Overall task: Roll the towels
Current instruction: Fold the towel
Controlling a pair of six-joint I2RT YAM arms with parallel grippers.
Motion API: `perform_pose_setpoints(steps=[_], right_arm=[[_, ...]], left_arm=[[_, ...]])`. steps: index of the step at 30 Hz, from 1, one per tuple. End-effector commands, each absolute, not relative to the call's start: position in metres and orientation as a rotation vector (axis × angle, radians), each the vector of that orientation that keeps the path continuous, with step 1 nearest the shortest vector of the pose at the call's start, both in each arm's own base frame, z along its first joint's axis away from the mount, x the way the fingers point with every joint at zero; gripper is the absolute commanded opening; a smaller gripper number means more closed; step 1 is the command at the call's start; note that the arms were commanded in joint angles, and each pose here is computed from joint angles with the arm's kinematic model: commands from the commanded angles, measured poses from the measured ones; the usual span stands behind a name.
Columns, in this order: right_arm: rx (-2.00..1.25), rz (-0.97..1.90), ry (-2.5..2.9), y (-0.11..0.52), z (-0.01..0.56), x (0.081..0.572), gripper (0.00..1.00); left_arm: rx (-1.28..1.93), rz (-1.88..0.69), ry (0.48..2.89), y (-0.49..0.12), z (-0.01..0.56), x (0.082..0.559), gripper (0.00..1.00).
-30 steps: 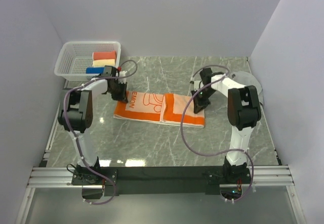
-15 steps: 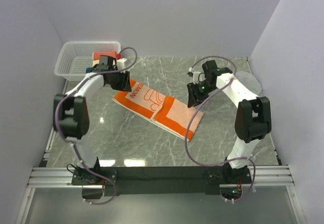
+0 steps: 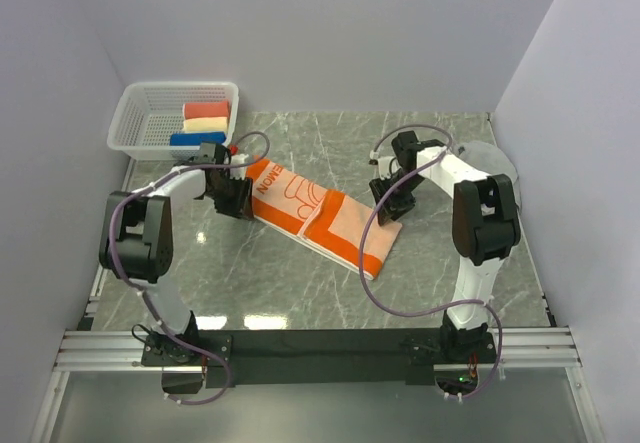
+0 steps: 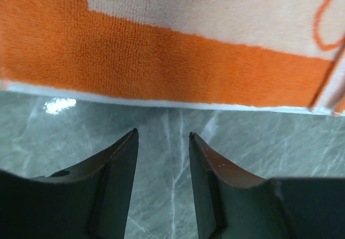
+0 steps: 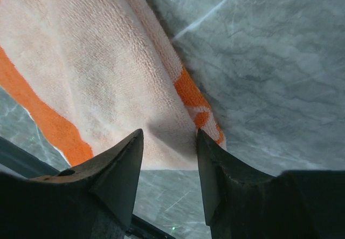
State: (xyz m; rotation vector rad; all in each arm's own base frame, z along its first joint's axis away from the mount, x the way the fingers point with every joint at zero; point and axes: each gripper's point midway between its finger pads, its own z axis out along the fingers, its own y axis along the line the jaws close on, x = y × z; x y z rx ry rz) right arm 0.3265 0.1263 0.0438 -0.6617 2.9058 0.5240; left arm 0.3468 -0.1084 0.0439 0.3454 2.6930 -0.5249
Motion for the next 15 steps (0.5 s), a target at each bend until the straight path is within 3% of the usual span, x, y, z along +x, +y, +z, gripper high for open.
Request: perform_pose_setpoints(steps=[1,6,15], right_arm=[[-0.690,0.531,2.925,0.126,0.035,0.317,0.51],[-0.656,0.614,2.949,0.131,0.029,0.300,0.49],[-0.714,0.975,2.930,0.182,0.038,0.245,0.48]], left_arm=[[0.336,-0.535,2.697,-0.114,0.038,0.361,0.48],[0.343,-0.585,2.713,-0.124,0.023,0.383,0.44],[0.354,-0.688,2.639,-0.162,-0.003,0.482,0.42]])
